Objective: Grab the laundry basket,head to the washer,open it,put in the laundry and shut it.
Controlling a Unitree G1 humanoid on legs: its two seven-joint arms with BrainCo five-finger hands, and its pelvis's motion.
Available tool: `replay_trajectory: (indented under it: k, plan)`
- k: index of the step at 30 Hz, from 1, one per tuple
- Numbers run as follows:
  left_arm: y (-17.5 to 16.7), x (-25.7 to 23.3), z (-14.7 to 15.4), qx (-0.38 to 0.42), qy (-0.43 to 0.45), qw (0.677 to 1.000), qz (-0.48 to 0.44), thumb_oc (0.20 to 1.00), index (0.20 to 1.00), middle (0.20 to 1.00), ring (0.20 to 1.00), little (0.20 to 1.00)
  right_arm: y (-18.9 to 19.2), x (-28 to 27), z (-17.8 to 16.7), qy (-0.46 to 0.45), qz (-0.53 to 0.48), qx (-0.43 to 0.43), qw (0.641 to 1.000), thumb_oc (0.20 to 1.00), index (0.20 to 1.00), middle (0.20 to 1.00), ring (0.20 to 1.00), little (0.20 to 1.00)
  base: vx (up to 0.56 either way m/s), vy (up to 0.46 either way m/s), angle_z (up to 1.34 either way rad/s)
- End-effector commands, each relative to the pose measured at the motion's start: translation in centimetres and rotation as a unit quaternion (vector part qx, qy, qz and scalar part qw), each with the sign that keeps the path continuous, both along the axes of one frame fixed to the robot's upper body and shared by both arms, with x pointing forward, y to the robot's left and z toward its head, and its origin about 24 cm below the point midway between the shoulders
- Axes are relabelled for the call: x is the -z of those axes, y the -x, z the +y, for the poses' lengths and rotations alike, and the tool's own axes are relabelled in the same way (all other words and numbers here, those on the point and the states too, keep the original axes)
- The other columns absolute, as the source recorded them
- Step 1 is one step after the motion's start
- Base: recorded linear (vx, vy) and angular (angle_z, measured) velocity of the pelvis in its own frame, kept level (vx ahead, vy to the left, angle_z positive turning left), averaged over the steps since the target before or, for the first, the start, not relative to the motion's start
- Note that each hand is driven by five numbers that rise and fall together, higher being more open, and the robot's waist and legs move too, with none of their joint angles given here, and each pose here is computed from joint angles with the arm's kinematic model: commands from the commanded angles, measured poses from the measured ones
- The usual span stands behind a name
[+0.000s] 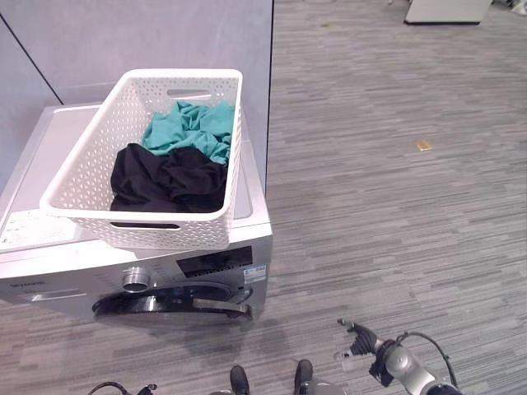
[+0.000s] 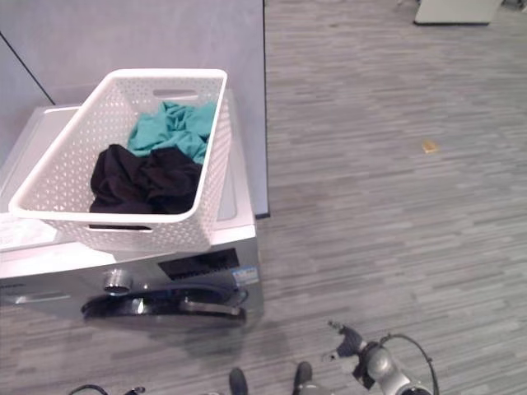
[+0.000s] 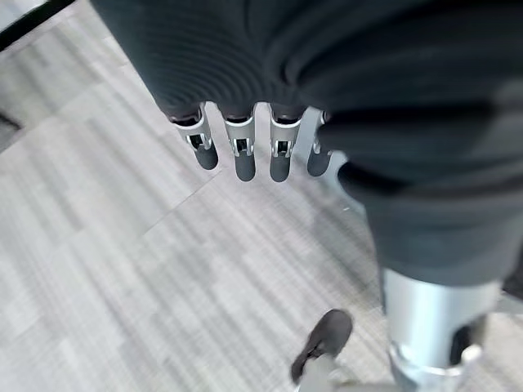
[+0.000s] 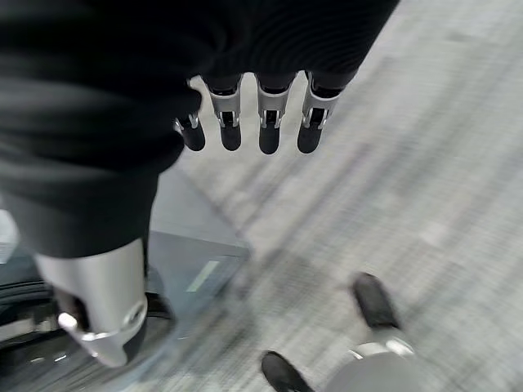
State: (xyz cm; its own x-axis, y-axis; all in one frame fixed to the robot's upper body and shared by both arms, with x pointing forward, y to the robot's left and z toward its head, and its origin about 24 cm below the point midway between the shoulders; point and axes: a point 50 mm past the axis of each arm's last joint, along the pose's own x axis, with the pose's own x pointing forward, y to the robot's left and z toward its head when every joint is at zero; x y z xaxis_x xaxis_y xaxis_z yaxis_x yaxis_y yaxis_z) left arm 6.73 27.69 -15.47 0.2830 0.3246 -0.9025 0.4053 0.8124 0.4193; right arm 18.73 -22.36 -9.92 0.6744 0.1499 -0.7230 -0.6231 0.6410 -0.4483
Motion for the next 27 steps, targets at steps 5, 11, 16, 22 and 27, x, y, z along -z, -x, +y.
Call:
replay_trajectory:
  k: [5, 11, 16, 22, 27]
  plan:
    - [2.5, 0.3, 0.3, -0.062, -0.011, 0.998, 0.025, 1.0, 1.0, 1.0, 1.0, 1.0, -3.3, -2.0, 2.1, -0.034, -0.076, -0.012, 0.996, 1.0, 1.0, 1.0, 1.0, 1.0, -0.04, -0.101, 0.28]
    - [3.7, 0.6, -0.3, -0.064, -0.011, 0.997, 0.041, 1.0, 1.0, 1.0, 1.0, 1.0, -5.0, -3.1, 6.7, -0.095, -0.1, -0.063, 0.988, 1.0, 1.0, 1.0, 1.0, 1.0, -0.05, -0.042, 0.24]
    - [3.4, 0.7, -0.7, -0.061, -0.01, 0.998, 0.029, 1.0, 1.0, 1.0, 1.0, 1.0, -6.1, -3.7, 9.1, -0.101, -0.116, -0.098, 0.983, 1.0, 1.0, 1.0, 1.0, 1.0, 0.0, 0.036, 0.18]
    - [0.9, 0.5, -1.1, -0.036, -0.008, 0.999, -0.013, 1.0, 1.0, 1.0, 1.0, 1.0, -8.5, -5.7, 13.8, -0.115, -0.148, -0.154, 0.97, 1.0, 1.0, 1.0, 1.0, 1.0, -0.01, 0.056, 0.07]
    - [-1.5, 0.0, -1.3, -0.026, -0.01, 0.998, -0.059, 1.0, 1.0, 1.0, 1.0, 1.0, -10.1, -7.6, 16.4, -0.111, -0.185, -0.186, 0.958, 1.0, 1.0, 1.0, 1.0, 1.0, -0.01, 0.052, 0.16]
